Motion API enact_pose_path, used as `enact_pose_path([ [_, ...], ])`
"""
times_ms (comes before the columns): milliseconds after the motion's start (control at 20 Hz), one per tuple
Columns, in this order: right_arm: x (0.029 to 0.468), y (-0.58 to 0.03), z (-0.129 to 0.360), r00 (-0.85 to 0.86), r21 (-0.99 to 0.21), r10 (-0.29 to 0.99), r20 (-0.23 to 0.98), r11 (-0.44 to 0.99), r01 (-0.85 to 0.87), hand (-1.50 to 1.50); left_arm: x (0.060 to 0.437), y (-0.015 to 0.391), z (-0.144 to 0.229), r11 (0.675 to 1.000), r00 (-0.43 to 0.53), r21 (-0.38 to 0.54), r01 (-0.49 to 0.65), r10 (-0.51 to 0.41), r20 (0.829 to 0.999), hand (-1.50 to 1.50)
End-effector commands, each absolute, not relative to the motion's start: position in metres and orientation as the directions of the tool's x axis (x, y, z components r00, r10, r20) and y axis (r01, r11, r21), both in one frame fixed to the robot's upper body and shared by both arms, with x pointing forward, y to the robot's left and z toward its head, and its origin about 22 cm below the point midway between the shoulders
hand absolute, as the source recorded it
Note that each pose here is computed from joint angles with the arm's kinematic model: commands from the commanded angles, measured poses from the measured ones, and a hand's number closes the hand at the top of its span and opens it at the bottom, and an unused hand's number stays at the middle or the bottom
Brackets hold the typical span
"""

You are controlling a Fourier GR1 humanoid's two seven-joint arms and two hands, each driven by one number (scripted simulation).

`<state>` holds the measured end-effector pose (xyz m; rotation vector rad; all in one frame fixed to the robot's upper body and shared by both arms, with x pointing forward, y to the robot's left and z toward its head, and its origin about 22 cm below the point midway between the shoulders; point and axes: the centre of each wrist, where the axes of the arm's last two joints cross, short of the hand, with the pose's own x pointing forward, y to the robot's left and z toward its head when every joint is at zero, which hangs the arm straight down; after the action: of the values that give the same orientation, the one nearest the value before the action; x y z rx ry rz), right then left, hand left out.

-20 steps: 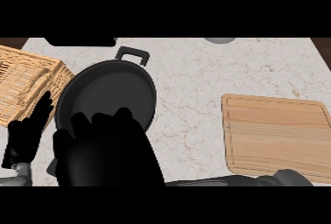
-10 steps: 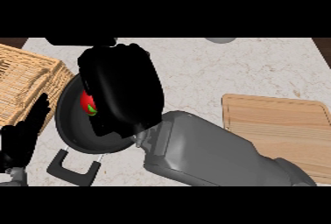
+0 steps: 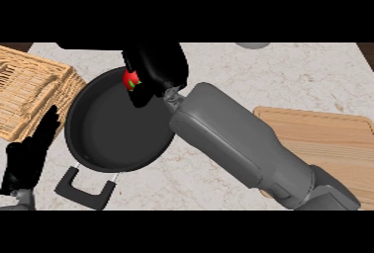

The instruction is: Pick the tomato from the cutting board and place it in the pot

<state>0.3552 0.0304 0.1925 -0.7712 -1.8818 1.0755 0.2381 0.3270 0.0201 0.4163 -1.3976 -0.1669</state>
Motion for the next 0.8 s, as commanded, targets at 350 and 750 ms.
enact_pose_path([
  [350, 0.396, 0.013, 0.15, -0.362, -0.834, 0.767, 0.529, 0.548, -0.058, -1.5, 0.251, 0.304, 0.035, 0.915, 0.139, 0.396, -0.078, -0.383, 0.913, 0.0],
  [750, 0.41, 0.007, 0.151, -0.44, -0.759, 0.668, 0.601, 0.649, -0.053, -1.5, 0.256, 0.304, 0.025, 0.926, 0.143, 0.367, -0.087, -0.353, 0.925, 0.0],
])
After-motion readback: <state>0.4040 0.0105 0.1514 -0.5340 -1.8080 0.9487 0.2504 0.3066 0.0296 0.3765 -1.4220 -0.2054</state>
